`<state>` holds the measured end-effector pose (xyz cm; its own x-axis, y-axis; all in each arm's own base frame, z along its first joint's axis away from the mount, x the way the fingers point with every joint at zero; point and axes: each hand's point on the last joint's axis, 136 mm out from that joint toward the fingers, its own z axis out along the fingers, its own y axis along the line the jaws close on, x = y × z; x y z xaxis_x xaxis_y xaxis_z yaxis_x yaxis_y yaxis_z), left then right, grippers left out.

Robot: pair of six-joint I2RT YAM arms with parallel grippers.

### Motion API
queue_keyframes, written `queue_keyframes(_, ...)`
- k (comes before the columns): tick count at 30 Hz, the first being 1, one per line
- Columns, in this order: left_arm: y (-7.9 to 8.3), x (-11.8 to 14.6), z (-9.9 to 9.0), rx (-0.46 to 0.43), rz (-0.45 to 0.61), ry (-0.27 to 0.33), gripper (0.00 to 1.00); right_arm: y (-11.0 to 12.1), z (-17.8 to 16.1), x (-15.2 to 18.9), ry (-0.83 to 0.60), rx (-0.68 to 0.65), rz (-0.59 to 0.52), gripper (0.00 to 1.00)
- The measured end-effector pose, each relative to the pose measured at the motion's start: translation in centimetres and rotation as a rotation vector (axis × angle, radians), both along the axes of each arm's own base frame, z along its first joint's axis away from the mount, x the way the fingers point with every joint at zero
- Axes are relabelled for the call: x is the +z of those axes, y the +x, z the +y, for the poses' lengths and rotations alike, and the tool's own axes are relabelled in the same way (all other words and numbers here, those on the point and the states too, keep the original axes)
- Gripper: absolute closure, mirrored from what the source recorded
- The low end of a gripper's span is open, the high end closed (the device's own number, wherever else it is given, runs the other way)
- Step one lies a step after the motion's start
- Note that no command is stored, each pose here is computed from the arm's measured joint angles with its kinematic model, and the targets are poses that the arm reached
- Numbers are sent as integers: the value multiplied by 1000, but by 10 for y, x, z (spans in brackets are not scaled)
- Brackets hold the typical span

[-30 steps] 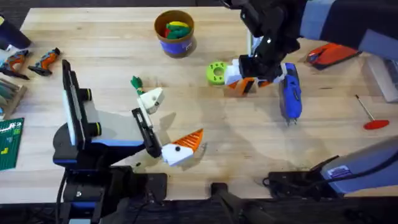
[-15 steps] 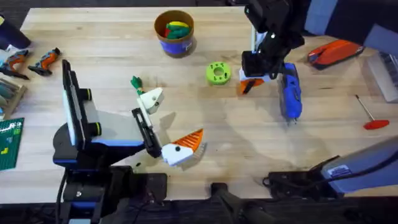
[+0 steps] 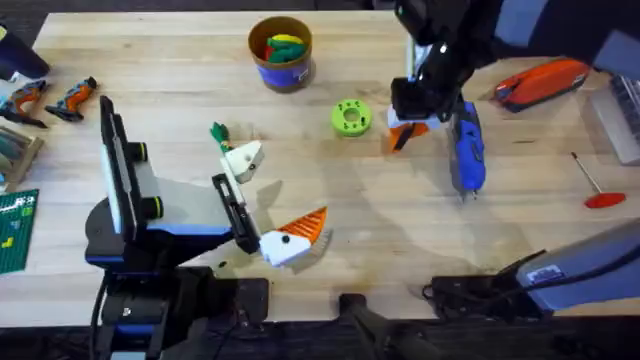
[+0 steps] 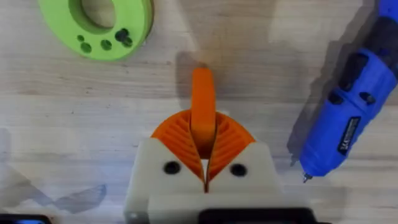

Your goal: Pick up the gripper from the table and insert it into the empty holder that is missing its gripper. Then pick up a screw, insert it into the mounting hole, and use the screwdriver to tighten it. Finally, clean up the table by picking up the vegetable and placing it into the bucket.

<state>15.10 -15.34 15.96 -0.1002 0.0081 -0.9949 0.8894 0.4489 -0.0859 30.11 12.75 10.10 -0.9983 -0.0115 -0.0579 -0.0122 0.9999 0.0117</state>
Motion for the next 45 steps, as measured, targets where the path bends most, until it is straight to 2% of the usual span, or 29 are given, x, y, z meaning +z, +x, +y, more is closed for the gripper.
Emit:
queue_keyframes(4, 0, 0, 0, 0, 0, 0, 15, 7, 3, 29, 20, 10, -47, 985)
queue_keyframes(11, 0, 0, 0, 0, 0, 0, 15, 12, 6, 97, 87, 16, -208, 985)
queue_keyframes(17, 0, 0, 0, 0, 0, 0, 15, 3, 9, 123, 120, 42, -282, 985)
queue_keyframes(22, 0, 0, 0, 0, 0, 0, 15, 6, 18, 139, 160, 77, -357, 985)
queue_keyframes(27, 0, 0, 0, 0, 0, 0, 15, 19, 37, 165, 291, 123, -517, 985)
queue_keyframes(28, 0, 0, 0, 0, 0, 0, 15, 16, 42, 171, 370, 141, -596, 985)
queue_keyframes(34, 0, 0, 0, 0, 0, 0, 15, 5, 52, 165, 530, 183, -697, 986)
queue_keyframes(39, 0, 0, 0, 0, 0, 0, 15, -1, 58, 138, 662, 164, -705, 986)
queue_keyframes(43, 0, 0, 0, 0, 0, 0, 15, -6, 61, 108, 747, 130, -643, 986)
queue_keyframes(44, 0, 0, 0, 0, 0, 0, 16, -16, 62, 90, 770, 116, -580, 986)
queue_keyframes(45, 0, 0, 0, 0, 0, 0, 16, -18, 63, 86, 776, 114, -566, 986)
